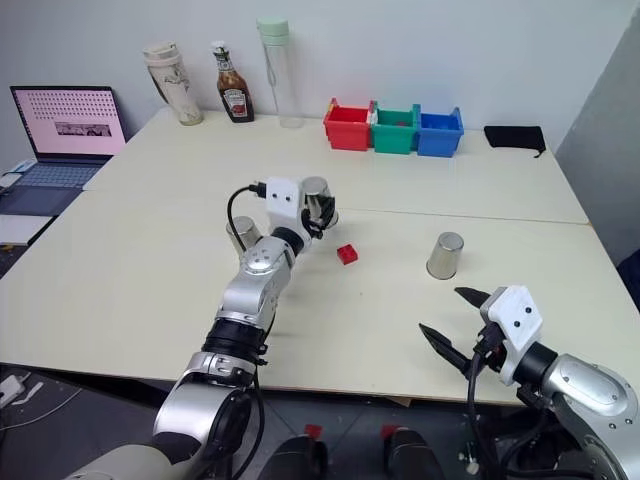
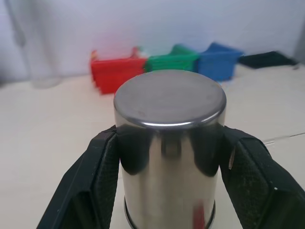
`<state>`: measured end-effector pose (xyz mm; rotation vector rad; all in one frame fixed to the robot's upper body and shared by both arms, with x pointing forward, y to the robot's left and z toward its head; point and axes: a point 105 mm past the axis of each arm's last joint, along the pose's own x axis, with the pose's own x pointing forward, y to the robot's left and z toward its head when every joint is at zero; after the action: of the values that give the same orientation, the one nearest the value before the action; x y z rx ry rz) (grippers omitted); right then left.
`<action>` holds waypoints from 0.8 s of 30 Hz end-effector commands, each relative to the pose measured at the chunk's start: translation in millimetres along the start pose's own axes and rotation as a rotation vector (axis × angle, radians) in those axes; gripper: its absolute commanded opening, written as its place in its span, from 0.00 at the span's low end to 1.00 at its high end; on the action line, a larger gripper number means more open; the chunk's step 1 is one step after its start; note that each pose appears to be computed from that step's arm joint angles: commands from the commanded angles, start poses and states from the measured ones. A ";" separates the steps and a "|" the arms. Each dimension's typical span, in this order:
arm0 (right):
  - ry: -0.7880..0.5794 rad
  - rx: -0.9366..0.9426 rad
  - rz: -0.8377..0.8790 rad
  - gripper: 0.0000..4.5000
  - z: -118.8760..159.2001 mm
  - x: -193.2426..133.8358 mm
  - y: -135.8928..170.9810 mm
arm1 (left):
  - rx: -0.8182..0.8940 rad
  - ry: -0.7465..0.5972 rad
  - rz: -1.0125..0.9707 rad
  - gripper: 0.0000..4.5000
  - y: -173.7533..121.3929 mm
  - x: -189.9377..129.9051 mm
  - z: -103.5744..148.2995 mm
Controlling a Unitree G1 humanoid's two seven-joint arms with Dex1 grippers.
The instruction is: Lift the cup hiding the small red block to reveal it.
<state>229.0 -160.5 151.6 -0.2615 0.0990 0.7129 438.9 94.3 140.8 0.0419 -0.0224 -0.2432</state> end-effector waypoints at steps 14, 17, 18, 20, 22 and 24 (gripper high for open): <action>-0.020 -0.022 0.017 1.00 11.5 -0.5 3.3 | 0.065 0.026 0.024 0.99 11.9 -7.7 1.6; -0.020 -0.015 0.021 1.00 10.2 -0.2 5.0 | 0.065 0.034 0.021 0.99 18.1 -16.2 7.8; -0.022 -0.009 0.022 1.00 9.8 0.6 5.4 | 0.052 0.045 0.004 0.99 18.4 -21.7 11.5; -0.033 0.011 0.017 1.00 9.8 2.6 4.9 | 0.031 0.076 -0.083 0.99 10.8 -37.7 21.1; -0.030 0.017 0.030 1.00 7.9 4.1 7.1 | 0.025 0.114 -0.174 0.99 1.8 -52.5 25.0; -0.027 0.033 0.049 1.00 4.1 6.1 10.8 | 0.064 0.137 -0.273 0.99 -1.6 -69.7 34.2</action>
<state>228.6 -152.4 146.8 -0.2168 0.1244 0.7405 385.2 119.8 151.4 0.1038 0.1482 -0.4039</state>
